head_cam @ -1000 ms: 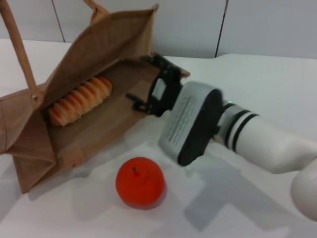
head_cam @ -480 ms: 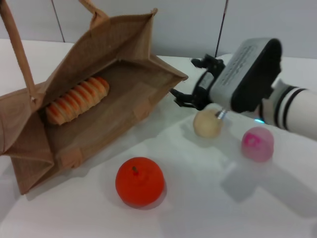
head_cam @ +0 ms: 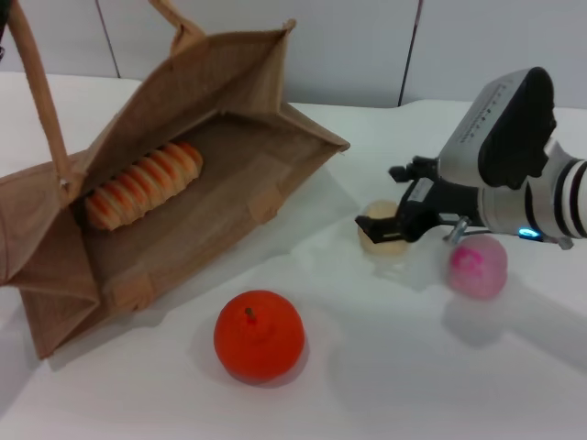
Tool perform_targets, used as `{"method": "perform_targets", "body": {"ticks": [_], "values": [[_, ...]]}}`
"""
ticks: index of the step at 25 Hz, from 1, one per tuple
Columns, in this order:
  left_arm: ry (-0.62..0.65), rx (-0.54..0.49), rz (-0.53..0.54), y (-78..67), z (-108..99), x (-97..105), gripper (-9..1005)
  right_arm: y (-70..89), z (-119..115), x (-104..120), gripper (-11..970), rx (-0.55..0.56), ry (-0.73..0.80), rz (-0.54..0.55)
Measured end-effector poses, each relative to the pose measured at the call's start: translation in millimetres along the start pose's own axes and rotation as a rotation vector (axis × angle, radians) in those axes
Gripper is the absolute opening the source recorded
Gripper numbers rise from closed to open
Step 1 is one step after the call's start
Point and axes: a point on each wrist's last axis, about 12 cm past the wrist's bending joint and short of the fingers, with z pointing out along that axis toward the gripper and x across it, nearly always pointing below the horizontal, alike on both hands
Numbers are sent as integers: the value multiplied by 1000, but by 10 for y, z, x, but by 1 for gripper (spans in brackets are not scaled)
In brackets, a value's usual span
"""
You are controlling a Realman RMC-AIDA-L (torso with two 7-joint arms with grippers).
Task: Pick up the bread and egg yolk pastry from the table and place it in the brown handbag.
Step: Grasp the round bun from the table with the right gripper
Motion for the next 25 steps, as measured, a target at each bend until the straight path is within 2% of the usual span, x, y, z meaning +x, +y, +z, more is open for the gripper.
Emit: {"method": "perform_targets", "body": {"ticks": [5, 14, 25], "values": [[3, 9, 0, -11, 34, 8, 115, -65, 150, 93, 876, -50, 91, 31], [4, 10, -2, -13, 41, 12, 115, -41, 139, 100, 871, -90, 109, 36], [14, 1, -1, 1, 36, 18, 114, -54, 107, 74, 760, -108, 103, 35]]}}
